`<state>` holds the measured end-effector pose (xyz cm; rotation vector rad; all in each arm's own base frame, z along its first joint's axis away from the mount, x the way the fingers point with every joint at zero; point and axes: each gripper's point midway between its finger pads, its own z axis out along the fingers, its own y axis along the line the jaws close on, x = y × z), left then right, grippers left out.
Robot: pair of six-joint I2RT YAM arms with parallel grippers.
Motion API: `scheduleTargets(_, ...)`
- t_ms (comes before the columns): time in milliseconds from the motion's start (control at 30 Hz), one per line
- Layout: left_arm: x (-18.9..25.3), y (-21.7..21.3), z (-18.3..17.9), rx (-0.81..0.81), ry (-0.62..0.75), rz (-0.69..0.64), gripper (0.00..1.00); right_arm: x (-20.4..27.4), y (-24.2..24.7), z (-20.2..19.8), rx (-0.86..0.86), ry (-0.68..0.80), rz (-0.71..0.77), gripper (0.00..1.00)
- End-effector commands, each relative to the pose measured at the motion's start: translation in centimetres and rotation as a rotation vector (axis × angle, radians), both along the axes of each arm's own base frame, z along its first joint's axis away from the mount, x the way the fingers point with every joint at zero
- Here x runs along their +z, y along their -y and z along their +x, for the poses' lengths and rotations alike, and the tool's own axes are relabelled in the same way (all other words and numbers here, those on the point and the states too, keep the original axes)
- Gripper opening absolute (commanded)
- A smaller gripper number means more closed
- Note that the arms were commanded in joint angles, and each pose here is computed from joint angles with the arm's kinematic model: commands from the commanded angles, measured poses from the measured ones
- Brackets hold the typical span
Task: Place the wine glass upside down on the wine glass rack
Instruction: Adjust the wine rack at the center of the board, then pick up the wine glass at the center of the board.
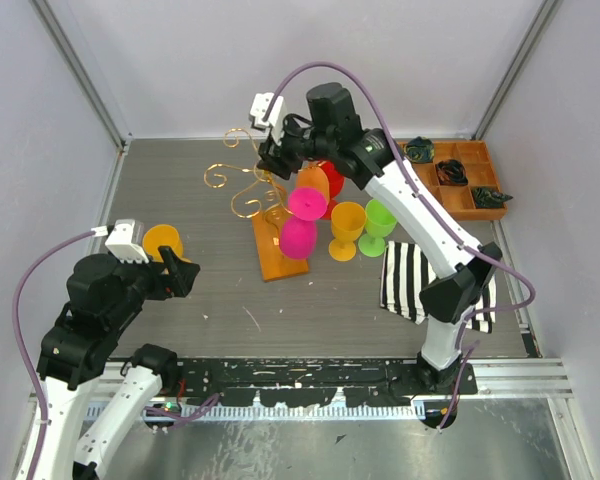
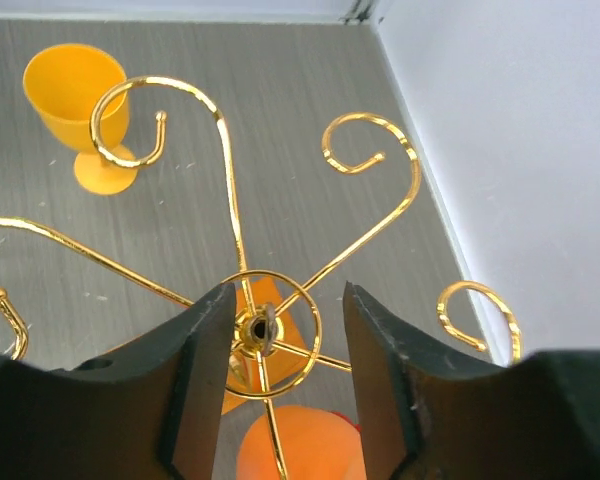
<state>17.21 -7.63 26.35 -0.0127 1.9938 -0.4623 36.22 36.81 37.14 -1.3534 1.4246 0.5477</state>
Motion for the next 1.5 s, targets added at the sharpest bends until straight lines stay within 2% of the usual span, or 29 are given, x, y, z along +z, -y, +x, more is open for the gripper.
scheduleTargets(0, 0.6, 0.1, 0.1, -0.007, 0.034, -0.005, 0.88, 9.6, 2.0, -1.0, -0.106, 0.149, 0.228, 0.55)
scheduleTargets(200, 0.8, -1.0, 0.3, 0.054, 0.038, 0.011, 0.88, 13.9, 5.7, -3.0, -0.228, 0.204, 0.396, 0.58)
scheduleTargets(467, 0.7, -2.9, 0.6, 0.169, -0.010, 0.050, 0.88, 13.1, 12.7, -7.1, -0.435, 0.159, 0.552, 0.65)
scheduleTargets(800, 0.5, -3.3, 0.6, 0.193, -0.018, 0.053, 0.88, 4.1, 19.4, -10.5, -0.702, -0.048, 0.644, 0.68)
scheduleTargets(933, 0.6, -3.3, 0.6, 0.194, -0.021, 0.055, 0.88, 0.6, 21.1, -12.4, -0.740, -0.109, 0.649, 0.68)
scheduleTargets(1100, 0.7, -3.2, 0.7, 0.191, -0.021, 0.054, 0.88, -5.8, 23.8, -12.6, -0.921, -0.206, 0.623, 0.69)
scheduleTargets(1233, 0.6, -3.1, 0.8, 0.185, -0.027, 0.054, 0.88, -10.5, 22.6, -12.7, -0.889, -0.262, 0.632, 0.69)
scheduleTargets(1467, -0.1, -3.3, 0.5, 0.191, -0.023, 0.058, 0.88, -15.2, 21.2, -11.4, -0.813, -0.179, 0.747, 0.71)
